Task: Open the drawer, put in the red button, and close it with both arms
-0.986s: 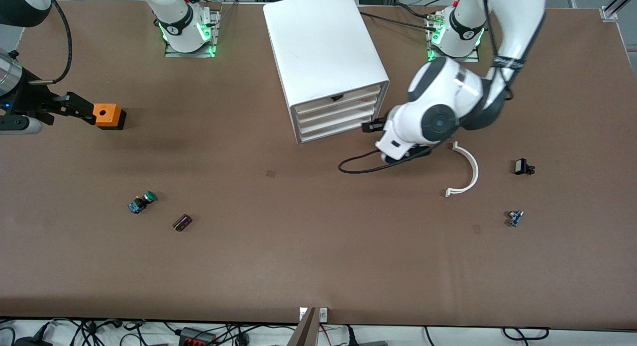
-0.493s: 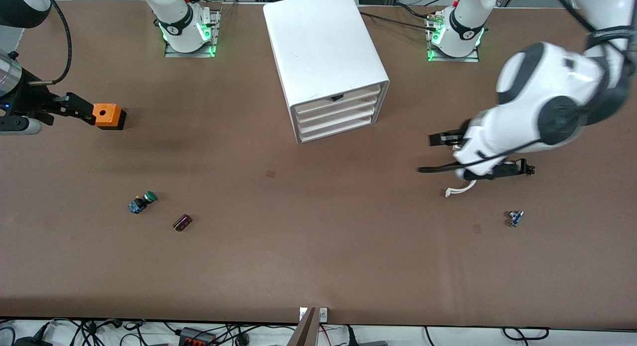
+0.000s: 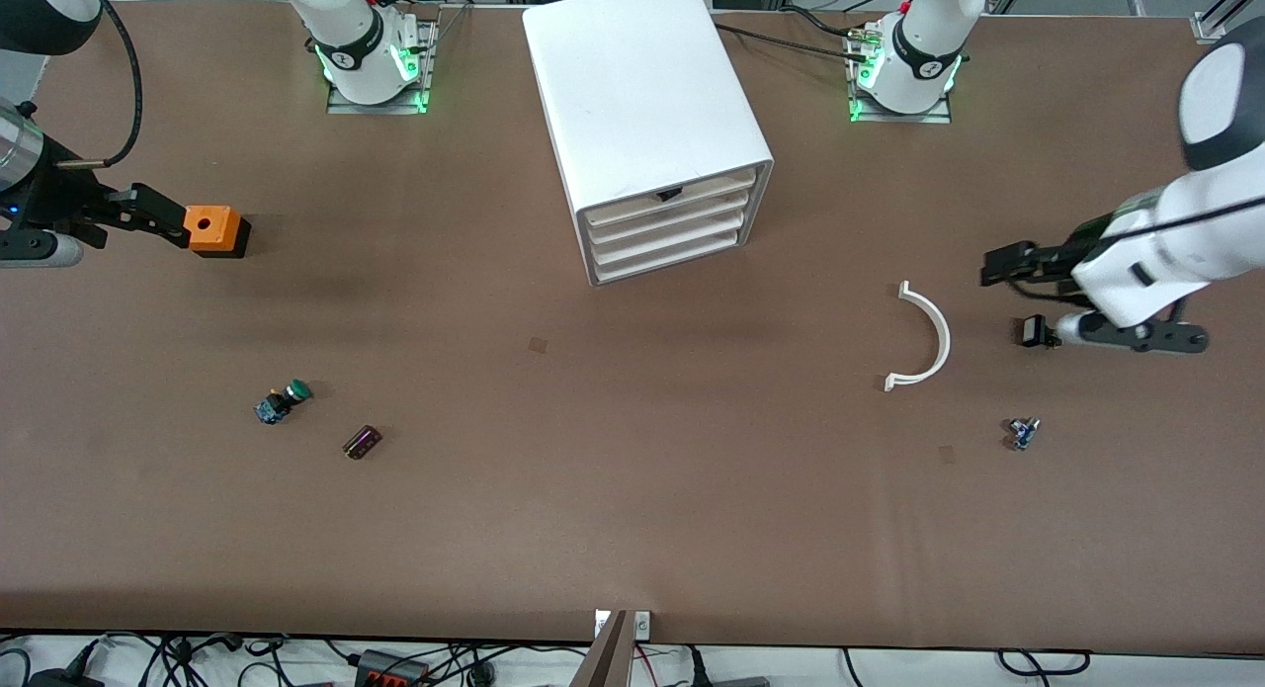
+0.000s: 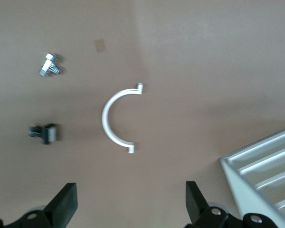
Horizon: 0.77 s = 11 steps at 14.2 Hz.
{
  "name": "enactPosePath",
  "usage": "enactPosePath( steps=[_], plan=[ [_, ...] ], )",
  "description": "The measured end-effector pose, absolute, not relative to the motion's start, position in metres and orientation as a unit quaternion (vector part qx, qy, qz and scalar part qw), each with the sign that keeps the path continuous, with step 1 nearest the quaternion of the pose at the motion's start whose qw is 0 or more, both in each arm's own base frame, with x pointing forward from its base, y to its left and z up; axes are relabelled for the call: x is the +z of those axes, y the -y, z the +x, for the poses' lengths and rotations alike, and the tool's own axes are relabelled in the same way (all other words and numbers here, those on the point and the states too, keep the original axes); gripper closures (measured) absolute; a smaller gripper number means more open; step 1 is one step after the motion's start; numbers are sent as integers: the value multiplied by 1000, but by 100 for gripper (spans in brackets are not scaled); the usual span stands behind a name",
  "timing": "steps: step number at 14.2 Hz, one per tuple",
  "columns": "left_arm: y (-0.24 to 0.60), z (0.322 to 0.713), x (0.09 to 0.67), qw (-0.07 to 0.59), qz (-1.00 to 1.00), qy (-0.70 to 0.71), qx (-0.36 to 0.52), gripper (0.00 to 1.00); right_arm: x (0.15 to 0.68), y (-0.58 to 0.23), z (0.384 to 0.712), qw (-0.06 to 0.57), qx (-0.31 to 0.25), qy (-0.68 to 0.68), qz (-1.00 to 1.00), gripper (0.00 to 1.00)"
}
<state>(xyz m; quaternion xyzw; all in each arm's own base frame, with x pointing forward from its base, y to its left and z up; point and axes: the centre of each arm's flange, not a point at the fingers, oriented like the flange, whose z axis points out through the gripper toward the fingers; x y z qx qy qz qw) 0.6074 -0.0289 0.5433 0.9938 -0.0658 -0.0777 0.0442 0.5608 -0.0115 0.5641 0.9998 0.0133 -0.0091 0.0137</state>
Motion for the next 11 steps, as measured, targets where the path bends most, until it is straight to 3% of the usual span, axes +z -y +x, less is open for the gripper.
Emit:
enactPosePath(
  steps=[5, 8, 11],
  plan=[
    [15, 580, 558, 6, 995, 94, 12, 0, 564, 11, 560, 14, -11, -14, 1000, 0],
    [24, 562, 572, -28, 993, 110, 26, 0, 564, 10, 561, 14, -10, -15, 1000, 0],
    [21, 554, 572, -16, 996, 89, 12, 0, 564, 9, 561, 14, -7, -15, 1000, 0]
  ],
)
